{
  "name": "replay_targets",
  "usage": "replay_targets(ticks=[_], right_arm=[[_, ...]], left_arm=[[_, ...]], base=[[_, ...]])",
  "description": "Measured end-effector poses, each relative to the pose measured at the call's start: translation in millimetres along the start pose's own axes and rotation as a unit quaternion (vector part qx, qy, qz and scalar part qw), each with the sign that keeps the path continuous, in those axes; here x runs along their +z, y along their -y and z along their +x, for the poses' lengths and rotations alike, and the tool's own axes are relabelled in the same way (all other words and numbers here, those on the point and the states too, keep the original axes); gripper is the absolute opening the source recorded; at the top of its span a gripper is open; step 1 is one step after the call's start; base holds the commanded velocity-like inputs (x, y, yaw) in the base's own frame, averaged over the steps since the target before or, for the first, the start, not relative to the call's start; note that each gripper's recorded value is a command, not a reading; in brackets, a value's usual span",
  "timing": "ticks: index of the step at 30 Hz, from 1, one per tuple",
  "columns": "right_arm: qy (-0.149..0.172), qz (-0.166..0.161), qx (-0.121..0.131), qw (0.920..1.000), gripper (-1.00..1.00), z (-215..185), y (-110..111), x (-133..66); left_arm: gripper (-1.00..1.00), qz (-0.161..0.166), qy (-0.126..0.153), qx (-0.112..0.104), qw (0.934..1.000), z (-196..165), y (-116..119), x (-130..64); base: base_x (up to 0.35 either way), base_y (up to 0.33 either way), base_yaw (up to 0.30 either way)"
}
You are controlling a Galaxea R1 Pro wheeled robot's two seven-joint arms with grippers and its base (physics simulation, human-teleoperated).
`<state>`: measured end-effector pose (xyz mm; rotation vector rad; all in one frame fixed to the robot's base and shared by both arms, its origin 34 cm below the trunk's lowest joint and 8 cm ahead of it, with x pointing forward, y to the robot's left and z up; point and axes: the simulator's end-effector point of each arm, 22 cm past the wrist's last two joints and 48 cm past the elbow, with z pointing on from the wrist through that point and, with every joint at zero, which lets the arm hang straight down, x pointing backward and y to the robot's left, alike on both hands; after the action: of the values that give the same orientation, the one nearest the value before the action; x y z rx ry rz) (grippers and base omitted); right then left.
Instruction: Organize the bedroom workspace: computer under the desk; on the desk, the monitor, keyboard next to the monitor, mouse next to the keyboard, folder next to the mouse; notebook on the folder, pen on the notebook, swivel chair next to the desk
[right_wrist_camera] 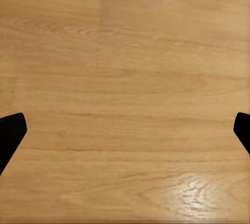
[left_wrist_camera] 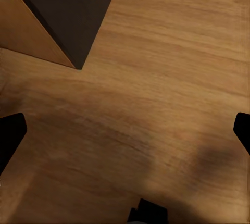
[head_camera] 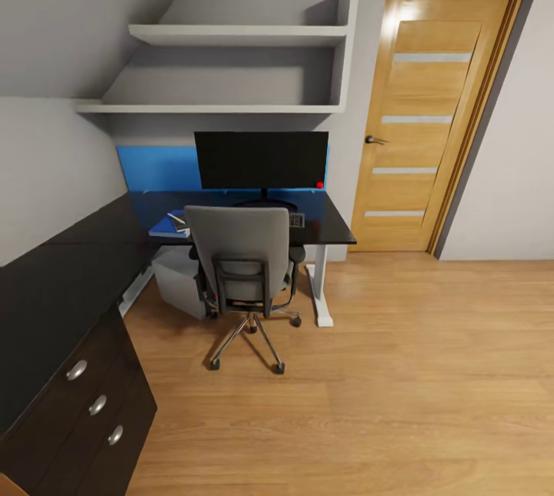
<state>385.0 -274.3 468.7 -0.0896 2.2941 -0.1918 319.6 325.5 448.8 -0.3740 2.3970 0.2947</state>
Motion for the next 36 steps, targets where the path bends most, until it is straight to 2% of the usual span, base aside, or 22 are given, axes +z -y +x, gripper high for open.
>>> replay_targets(ticks=[12, 36], right_arm=[[-0.002, -0.001, -0.001, 1.0, 1.0, -16, 3, -13.1], [-0.002, -0.002, 0.0, 1.0, 1.0, -16, 2, -13.1]], left_arm=[[1.0, -0.005, 0.0, -0.001, 1.0, -15, -4, -15.2], [1.0, -0.007, 0.0, 0.0, 1.0, -16, -7, -14.7]], base=[[0.0, 0.0, 0.0], [0.0, 0.0, 0.0]])
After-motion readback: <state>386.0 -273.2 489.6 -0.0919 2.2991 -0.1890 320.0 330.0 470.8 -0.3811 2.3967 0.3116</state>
